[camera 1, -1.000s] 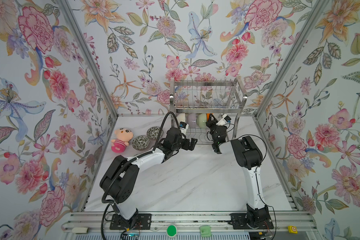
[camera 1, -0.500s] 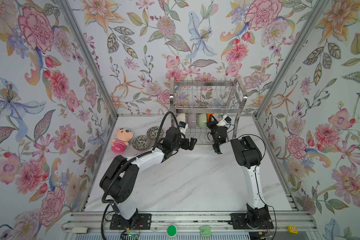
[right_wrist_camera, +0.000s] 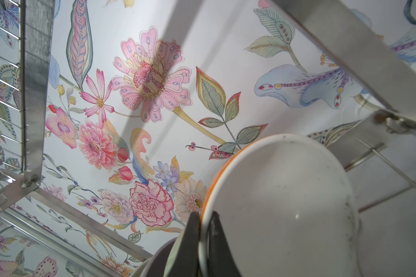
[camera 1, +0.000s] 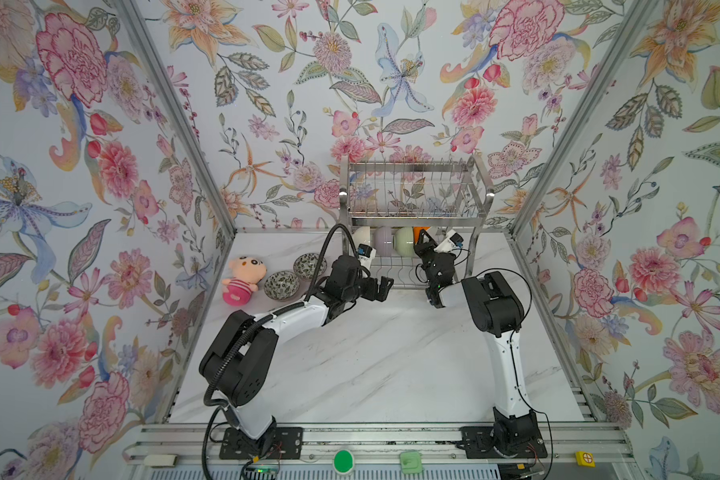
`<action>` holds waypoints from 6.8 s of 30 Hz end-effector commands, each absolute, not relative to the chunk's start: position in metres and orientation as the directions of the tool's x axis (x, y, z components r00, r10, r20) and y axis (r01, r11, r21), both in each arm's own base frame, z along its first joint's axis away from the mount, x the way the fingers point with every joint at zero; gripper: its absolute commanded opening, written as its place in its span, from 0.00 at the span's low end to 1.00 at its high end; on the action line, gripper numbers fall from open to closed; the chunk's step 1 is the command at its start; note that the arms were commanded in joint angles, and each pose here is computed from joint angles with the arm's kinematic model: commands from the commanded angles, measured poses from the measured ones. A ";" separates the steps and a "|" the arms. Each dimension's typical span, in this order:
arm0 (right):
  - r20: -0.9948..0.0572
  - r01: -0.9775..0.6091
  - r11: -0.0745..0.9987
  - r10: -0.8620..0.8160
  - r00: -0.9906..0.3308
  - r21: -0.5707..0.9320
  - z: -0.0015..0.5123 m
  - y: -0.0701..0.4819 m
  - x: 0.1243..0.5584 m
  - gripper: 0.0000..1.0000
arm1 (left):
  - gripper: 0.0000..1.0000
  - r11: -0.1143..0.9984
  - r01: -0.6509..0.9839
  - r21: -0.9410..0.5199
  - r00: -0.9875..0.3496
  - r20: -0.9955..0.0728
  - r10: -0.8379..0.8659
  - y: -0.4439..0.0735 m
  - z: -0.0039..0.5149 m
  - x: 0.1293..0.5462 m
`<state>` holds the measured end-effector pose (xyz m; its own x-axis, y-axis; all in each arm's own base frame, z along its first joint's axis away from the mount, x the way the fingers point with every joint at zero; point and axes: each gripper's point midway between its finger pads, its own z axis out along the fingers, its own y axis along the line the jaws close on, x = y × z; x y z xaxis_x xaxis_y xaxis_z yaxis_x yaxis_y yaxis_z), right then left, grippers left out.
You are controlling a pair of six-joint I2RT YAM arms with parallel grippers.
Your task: Load the bowls into the dish rack
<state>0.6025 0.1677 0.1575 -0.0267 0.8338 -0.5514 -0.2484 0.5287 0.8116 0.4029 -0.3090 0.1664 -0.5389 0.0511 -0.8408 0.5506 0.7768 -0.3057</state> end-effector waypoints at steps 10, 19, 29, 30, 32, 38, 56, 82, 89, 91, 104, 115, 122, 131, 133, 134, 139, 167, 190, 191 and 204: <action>-0.563 -0.100 0.557 0.825 -0.048 0.825 0.136 0.150 0.605 0.06 | 1.00 0.769 0.564 -0.300 -0.520 -0.853 0.048 -0.306 0.171 0.404; -0.573 -0.055 0.571 0.815 -0.085 0.819 0.126 0.146 0.607 0.07 | 0.99 0.769 0.564 -0.300 -0.520 -0.853 0.049 -0.305 0.170 0.402; -0.604 -0.012 0.607 0.787 -0.128 0.794 0.120 0.146 0.610 0.17 | 0.99 0.768 0.566 -0.298 -0.517 -0.855 0.049 -0.305 0.171 0.402; -0.609 -0.008 0.614 0.782 -0.132 0.790 0.119 0.146 0.611 0.17 | 0.99 0.769 0.564 -0.300 -0.517 -0.854 0.046 -0.305 0.171 0.402; -0.616 -0.007 0.621 0.776 -0.136 0.783 0.120 0.147 0.611 0.17 | 0.99 0.769 0.565 -0.300 -0.519 -0.854 0.048 -0.304 0.170 0.402; -0.624 0.000 0.631 0.768 -0.147 0.776 0.119 0.147 0.611 0.19 | 0.99 0.769 0.564 -0.301 -0.520 -0.853 0.048 -0.305 0.169 0.403; -0.642 0.020 0.651 0.752 -0.150 0.759 0.120 0.143 0.600 0.23 | 0.99 0.768 0.563 -0.306 -0.522 -0.852 0.043 -0.305 0.170 0.403; -0.650 0.008 0.657 0.747 -0.143 0.754 0.127 0.146 0.587 0.34 | 0.99 0.767 0.559 -0.317 -0.530 -0.847 0.036 -0.305 0.170 0.402; -0.658 0.006 0.665 0.741 -0.132 0.747 0.136 0.142 0.586 0.39 | 0.99 0.765 0.557 -0.322 -0.534 -0.845 0.034 -0.307 0.171 0.401; -0.664 0.007 0.670 0.736 -0.133 0.742 0.137 0.142 0.584 0.39 | 0.99 0.765 0.556 -0.325 -0.536 -0.844 0.030 -0.307 0.172 0.401; -0.665 0.000 0.670 0.737 -0.118 0.743 0.151 0.142 0.573 0.47 | 0.99 0.772 0.545 -0.328 -0.545 -0.838 0.029 -0.306 0.176 0.395; -0.661 -0.020 0.663 0.742 -0.115 0.748 0.165 0.151 0.561 0.51 | 1.00 0.777 0.538 -0.328 -0.546 -0.838 0.024 -0.303 0.183 0.388; -0.662 -0.030 0.663 0.741 -0.116 0.748 0.171 0.158 0.548 0.52 | 0.99 0.776 0.533 -0.337 -0.551 -0.834 0.017 -0.299 0.184 0.381; -0.658 -0.025 0.660 0.746 -0.104 0.751 0.174 0.160 0.526 0.52 | 0.99 0.782 0.527 -0.334 -0.532 -0.847 -0.004 -0.289 0.198 0.368; -0.660 -0.024 0.662 0.744 -0.104 0.749 0.174 0.162 0.520 0.52 | 0.99 0.785 0.526 -0.329 -0.525 -0.851 -0.005 -0.287 0.201 0.365; -0.661 -0.025 0.662 0.743 -0.105 0.749 0.174 0.163 0.518 0.52 | 0.99 0.785 0.525 -0.330 -0.526 -0.851 -0.006 -0.286 0.202 0.363; -0.662 -0.036 0.663 0.741 -0.110 0.748 0.175 0.170 0.502 0.53 | 0.99 0.788 0.522 -0.328 -0.523 -0.852 -0.008 -0.283 0.207 0.356; -0.868 -0.268 0.879 0.260 -0.422 0.394 0.173 0.267 0.395 0.62 | 0.99 0.937 0.310 -0.158 -0.506 -0.862 0.022 -0.204 0.204 0.334; -0.923 -0.422 0.905 -0.115 -0.366 0.054 0.188 0.276 0.357 0.99 | 0.99 0.994 0.112 0.010 -0.671 -0.736 0.083 -0.134 0.128 0.331; -0.924 -0.407 0.911 -0.098 -0.370 0.067 0.188 0.273 0.358 0.99 | 0.99 0.992 0.124 0.006 -0.680 -0.728 0.089 -0.138 0.125 0.333; -0.959 -0.468 0.878 -0.040 -0.282 0.101 0.218 0.260 0.334 0.99 | 0.88 0.982 0.174 0.076 -0.754 -0.631 0.182 -0.152 0.095 0.349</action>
